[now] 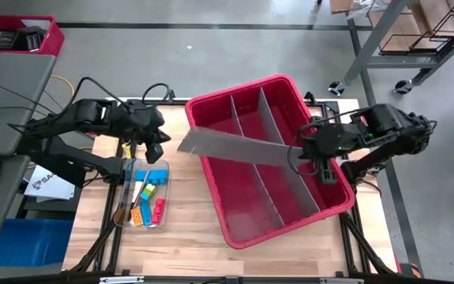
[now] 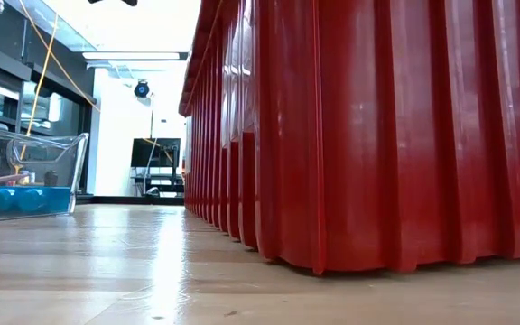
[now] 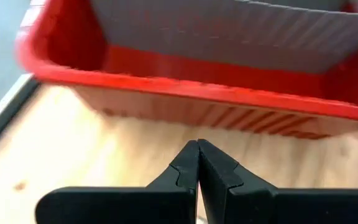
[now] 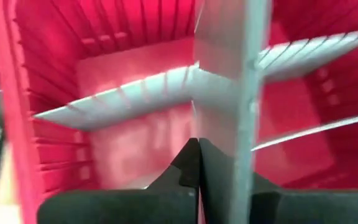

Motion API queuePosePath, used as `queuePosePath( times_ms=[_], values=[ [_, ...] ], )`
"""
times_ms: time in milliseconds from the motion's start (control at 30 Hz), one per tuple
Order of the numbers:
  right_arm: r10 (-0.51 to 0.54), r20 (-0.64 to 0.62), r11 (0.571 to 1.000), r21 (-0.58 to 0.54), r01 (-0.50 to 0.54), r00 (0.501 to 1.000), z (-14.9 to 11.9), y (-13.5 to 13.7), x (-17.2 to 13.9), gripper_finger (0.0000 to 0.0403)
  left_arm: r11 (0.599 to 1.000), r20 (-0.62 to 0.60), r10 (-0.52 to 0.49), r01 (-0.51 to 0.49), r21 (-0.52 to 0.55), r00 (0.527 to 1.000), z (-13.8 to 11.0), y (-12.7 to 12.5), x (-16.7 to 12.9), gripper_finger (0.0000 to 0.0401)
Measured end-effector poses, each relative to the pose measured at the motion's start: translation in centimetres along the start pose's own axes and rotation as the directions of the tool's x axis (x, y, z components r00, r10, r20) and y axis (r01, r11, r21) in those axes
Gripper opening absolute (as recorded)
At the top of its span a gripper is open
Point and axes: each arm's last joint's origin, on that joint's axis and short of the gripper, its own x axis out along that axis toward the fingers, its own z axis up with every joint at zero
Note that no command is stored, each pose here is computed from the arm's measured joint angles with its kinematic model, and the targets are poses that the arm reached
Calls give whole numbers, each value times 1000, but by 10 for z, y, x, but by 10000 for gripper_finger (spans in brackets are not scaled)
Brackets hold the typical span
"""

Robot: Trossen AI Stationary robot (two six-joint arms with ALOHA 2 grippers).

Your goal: Sort Items/Unsort Items

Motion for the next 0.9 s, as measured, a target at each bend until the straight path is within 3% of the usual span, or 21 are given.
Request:
queuePosePath(
  times_ms=[67,233,433,533,667,800,900],
  values=[
    [-50,2,998,-35,50,999,0,-2,-1,0,999,39,35,-35,0,999,1,-2,-1,0],
    [-172,54,985,-20,173,984,-1,-13,-15,0,1000,90,-4,2,15,996,15,-14,13,0],
    [-305,183,952,57,300,934,-1,-28,-53,0,1000,18,-1,1,28,1000,6,-40,75,0],
    [-320,237,947,101,304,917,-4,-33,-70,0,997,139,-72,76,-28,988,5,-58,103,0],
    [-393,281,918,183,353,876,-7,-40,-88,0,971,358,-129,192,-144,925,12,-77,124,0],
    [-457,309,885,252,392,834,-11,-47,-102,0,977,351,-73,137,-161,933,5,-100,157,0],
    [-475,321,874,279,397,819,-14,-50,-109,0,971,346,-120,182,-155,931,3,-118,176,0]
  ],
)
